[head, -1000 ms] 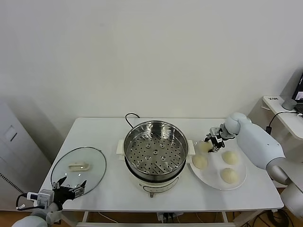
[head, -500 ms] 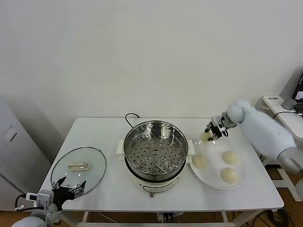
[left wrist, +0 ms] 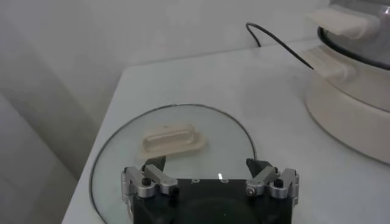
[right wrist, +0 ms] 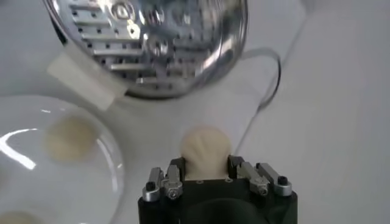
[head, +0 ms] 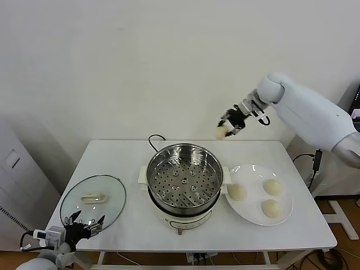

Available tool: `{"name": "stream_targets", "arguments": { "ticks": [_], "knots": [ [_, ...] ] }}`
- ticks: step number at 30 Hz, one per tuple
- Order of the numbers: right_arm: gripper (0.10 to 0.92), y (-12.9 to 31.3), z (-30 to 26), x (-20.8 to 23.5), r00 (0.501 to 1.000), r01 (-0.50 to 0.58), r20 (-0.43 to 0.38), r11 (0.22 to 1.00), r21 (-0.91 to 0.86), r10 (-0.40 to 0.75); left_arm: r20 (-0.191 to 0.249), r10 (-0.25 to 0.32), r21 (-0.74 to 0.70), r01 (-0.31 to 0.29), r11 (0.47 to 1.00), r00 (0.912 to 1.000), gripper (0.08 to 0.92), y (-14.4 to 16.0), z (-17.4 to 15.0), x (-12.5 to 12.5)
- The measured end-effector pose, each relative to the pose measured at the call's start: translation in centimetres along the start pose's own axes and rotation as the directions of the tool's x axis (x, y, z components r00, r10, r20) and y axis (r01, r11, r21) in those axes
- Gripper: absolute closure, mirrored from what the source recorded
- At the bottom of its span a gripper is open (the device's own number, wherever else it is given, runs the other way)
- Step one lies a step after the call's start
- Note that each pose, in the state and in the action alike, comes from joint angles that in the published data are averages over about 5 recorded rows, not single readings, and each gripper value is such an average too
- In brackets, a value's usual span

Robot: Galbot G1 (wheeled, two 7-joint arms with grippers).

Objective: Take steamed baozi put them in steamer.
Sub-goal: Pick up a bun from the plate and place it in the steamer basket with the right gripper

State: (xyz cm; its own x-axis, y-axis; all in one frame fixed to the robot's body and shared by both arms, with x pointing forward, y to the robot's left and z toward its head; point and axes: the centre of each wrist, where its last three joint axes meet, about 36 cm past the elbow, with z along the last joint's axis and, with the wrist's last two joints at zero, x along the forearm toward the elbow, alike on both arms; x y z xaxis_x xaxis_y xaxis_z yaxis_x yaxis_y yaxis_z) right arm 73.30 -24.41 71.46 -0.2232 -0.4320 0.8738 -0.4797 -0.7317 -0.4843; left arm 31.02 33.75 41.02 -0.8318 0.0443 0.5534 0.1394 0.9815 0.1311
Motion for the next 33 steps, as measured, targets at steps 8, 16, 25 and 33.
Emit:
{"name": "stream_targets", "arguments": {
  "ticks": [8,16,25,33],
  "knots": [
    [0.57,-4.7,-4.3,-2.3,0.997,0.06,0.033,0.958,0.279,-0.073,-0.002,0.006,0.0,-0.006,1.0,1.0,0.177,-0.2,0.1,0.0],
    [0.572,-6.2,-7.2,-6.3,0.988,0.13,0.016,0.895,0.427,-0.151,-0.004,0.008,-0.001,-0.008,1.0,1.0,0.177,-0.3,0.0,-0.1],
    [0.572,-5.9,-9.1,-11.5,0.98,0.176,-0.003,0.857,0.485,-0.2,-0.008,0.006,0.0,-0.006,1.0,0.9999,0.177,-0.3,0.1,-0.1],
    [0.572,-5.3,-10.2,-14.7,0.974,0.205,-0.024,0.841,0.501,-0.224,-0.009,0.006,0.0,-0.006,1.0,0.9999,0.177,-0.3,0.1,-0.1]
  ]
}}
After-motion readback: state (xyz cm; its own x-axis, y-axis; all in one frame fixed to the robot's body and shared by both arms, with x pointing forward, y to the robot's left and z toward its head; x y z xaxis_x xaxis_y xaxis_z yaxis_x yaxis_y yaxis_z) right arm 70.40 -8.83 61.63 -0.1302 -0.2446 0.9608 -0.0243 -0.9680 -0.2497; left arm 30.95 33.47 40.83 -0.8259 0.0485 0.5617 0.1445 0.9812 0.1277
